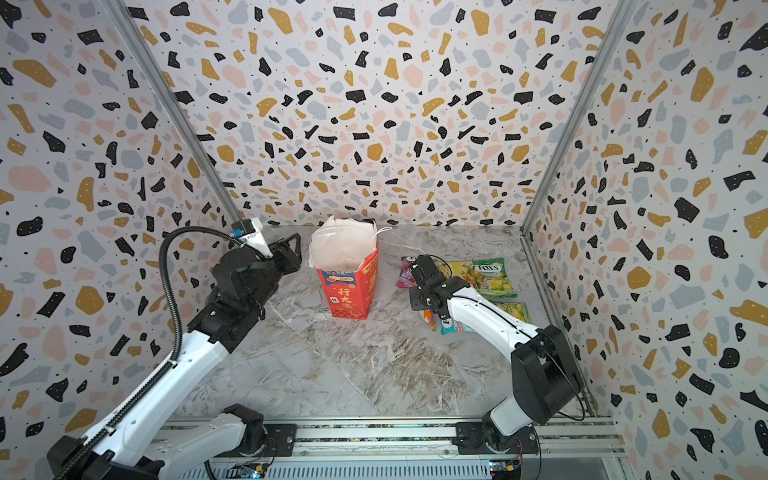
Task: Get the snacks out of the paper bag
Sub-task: 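Lower the orange packet onto the table while the left gripper releases the bag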
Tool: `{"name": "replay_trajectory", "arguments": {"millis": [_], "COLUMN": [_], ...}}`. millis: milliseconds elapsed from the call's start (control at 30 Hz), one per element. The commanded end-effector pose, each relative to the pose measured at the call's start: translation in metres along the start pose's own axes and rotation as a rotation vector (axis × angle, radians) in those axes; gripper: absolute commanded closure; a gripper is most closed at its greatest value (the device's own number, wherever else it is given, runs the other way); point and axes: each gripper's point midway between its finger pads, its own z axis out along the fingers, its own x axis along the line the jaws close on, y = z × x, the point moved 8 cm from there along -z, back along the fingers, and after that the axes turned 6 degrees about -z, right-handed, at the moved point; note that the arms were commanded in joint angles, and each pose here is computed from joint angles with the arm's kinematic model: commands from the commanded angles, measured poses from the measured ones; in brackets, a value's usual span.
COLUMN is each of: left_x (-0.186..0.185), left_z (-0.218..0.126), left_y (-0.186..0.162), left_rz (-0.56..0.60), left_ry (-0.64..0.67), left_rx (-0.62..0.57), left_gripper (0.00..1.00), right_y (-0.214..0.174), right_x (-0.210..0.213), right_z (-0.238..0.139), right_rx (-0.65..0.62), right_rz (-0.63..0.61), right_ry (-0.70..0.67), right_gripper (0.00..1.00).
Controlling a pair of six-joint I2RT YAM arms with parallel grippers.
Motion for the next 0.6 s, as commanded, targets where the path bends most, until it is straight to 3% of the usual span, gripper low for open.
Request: {"name": "replay_trajectory", "arguments": {"millis": [0,200,300,567], "left_x": [0.02,0.049,0.057,0.054], "left_z": [-0.001,0.001,0.002,0.007], "left_y": [-0.015,-0.058,-0.075,-0.077], "left_rz": [0.05,0.071,0.068,0.074], "left_ry": [0.061,0.12,0.128,0.095], "left_rx": [-0.042,0.062,0.105,0.123], "left_gripper": [0.54,0.54,0.53,0.53], "right_y": [0.005,-0.006,-0.008,0.003], "right_x": [0.003,0.013,0.018,0.027], "right_z": [-0.006,0.009,0.017,0.026], "right_rx": [-0.013,0.023,0.019,-0.035], "right_rz": [0.017,0.058,0.081,0.142], "right_ry": [-0.069,-0.071,-0.042,0.037], "right_gripper": [0.84,0.76,0.67,0.63]}}
